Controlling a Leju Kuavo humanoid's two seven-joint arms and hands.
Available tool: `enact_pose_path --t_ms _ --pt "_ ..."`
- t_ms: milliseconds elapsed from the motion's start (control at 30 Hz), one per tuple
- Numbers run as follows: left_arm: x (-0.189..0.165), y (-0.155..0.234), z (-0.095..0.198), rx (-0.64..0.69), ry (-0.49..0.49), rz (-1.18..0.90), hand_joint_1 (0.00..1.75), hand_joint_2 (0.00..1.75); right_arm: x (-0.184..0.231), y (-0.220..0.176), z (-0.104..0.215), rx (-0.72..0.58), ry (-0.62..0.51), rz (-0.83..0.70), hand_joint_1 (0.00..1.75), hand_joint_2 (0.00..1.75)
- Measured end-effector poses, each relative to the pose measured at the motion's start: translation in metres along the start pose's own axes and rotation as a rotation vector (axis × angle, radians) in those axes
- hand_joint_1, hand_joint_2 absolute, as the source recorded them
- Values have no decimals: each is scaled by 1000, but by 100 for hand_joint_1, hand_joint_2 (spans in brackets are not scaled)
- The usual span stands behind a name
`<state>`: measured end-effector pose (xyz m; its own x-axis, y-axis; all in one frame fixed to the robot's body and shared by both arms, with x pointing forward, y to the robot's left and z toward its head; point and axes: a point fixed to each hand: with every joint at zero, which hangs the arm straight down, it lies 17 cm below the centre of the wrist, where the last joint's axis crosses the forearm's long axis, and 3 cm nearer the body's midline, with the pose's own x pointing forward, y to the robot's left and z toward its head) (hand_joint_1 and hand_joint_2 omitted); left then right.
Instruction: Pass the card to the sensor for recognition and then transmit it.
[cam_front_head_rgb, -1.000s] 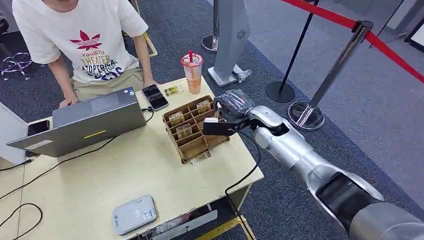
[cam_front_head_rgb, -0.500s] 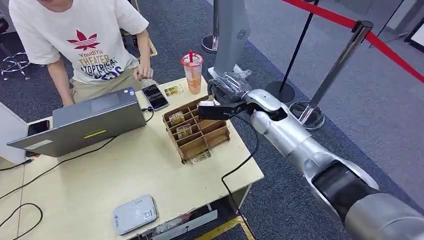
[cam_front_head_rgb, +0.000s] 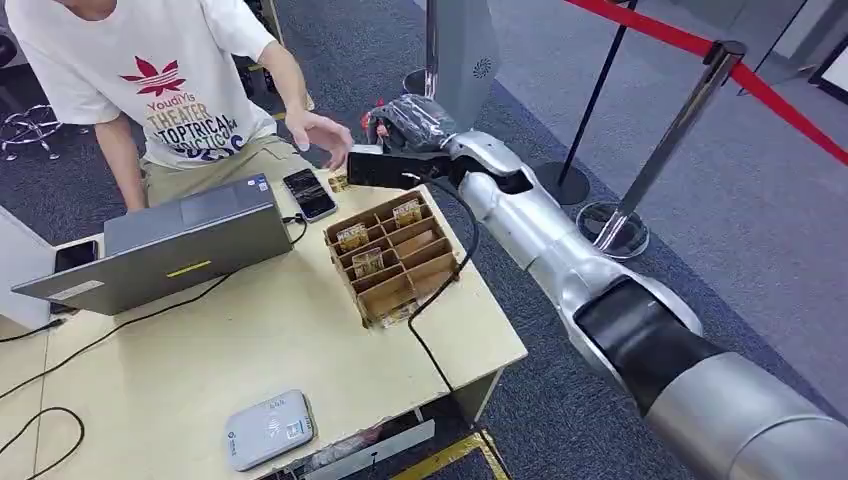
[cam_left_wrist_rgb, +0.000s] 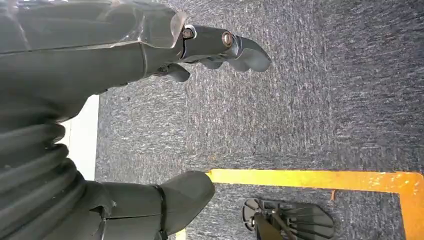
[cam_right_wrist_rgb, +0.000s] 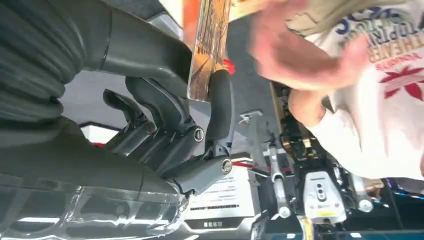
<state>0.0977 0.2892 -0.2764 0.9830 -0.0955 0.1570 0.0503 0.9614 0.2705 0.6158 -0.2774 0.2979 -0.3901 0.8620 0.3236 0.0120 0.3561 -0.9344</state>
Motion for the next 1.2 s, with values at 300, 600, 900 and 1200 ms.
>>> enact_pose_path --t_ms 300,600,900,1200 --pt "4 -2 1 -1 3 -6 0 175 25 -16 -36 -9 -16 -73 175 175" --pt "6 -5 2 -5 2 -8 0 175 24 1 -40 8 3 -88 155 175" --pt "5 -6 2 -1 2 -8 0 175 13 34 -28 43 21 -102 0 175" --pt "7 -6 2 6 -8 -15 0 175 29 45 -8 -79 -46 -117 0 175"
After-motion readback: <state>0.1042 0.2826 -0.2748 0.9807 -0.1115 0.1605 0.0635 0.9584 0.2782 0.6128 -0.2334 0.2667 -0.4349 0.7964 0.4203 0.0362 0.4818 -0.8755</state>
